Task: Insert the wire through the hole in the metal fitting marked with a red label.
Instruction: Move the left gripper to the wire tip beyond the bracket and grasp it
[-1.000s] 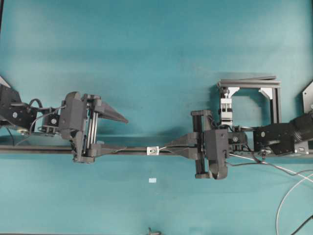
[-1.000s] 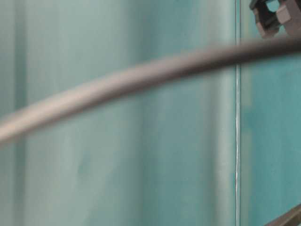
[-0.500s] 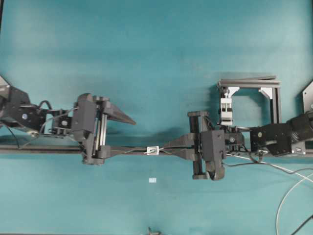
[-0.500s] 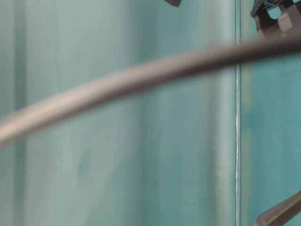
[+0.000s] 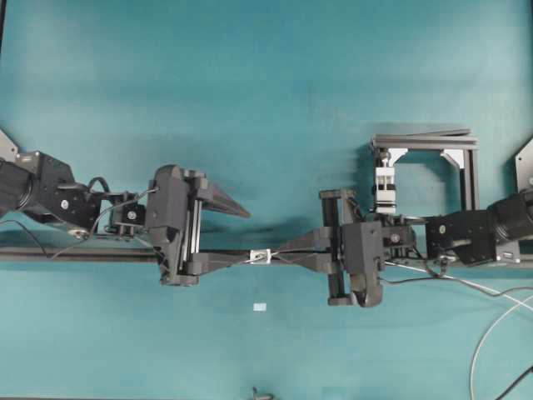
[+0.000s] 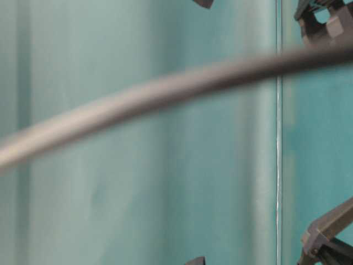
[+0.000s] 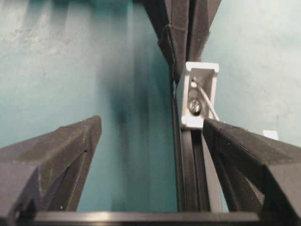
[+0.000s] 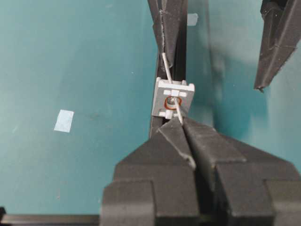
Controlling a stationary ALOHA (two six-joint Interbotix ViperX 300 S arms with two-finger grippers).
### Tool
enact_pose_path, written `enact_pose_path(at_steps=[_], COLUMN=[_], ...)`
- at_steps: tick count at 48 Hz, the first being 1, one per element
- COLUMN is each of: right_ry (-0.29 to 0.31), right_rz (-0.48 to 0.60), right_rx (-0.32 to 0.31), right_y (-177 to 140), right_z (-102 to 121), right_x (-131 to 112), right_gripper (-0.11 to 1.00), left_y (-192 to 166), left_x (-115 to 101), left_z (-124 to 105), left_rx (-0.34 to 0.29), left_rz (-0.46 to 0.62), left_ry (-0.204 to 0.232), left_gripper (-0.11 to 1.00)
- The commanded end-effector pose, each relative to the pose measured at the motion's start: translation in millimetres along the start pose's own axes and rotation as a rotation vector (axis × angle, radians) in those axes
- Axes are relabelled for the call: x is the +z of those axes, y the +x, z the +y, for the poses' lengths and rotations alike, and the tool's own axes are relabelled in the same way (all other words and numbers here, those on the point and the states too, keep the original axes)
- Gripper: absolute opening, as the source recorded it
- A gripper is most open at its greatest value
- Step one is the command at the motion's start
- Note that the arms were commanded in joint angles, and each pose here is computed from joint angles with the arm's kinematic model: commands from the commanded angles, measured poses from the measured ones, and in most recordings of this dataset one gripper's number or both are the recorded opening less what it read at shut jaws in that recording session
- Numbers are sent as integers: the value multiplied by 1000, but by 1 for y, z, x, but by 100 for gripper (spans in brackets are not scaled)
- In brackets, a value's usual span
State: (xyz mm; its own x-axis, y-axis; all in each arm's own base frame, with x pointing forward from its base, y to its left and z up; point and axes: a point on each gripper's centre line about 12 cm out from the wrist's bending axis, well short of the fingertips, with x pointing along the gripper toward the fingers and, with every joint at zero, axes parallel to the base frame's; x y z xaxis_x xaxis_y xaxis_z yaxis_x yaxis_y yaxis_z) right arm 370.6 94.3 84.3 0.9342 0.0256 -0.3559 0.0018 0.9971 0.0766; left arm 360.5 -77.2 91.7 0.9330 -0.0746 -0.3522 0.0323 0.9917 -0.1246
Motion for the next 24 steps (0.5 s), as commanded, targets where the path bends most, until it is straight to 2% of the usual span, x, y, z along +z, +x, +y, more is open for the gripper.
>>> enact_pose_path(at_steps=[1, 24], right_ry=[7, 11], right_rz=[-11, -15], right_rx=[-8, -18], right_y=[0, 1], right_z=[-3, -7], right_x=[4, 5], right_gripper=[1, 1], left_y=[4, 5], left_x=[10, 6], left_z=[-2, -8], left_rx=[-2, -16], left_rz=[-24, 26], left_ry=[-9, -8], left_gripper=[49, 48])
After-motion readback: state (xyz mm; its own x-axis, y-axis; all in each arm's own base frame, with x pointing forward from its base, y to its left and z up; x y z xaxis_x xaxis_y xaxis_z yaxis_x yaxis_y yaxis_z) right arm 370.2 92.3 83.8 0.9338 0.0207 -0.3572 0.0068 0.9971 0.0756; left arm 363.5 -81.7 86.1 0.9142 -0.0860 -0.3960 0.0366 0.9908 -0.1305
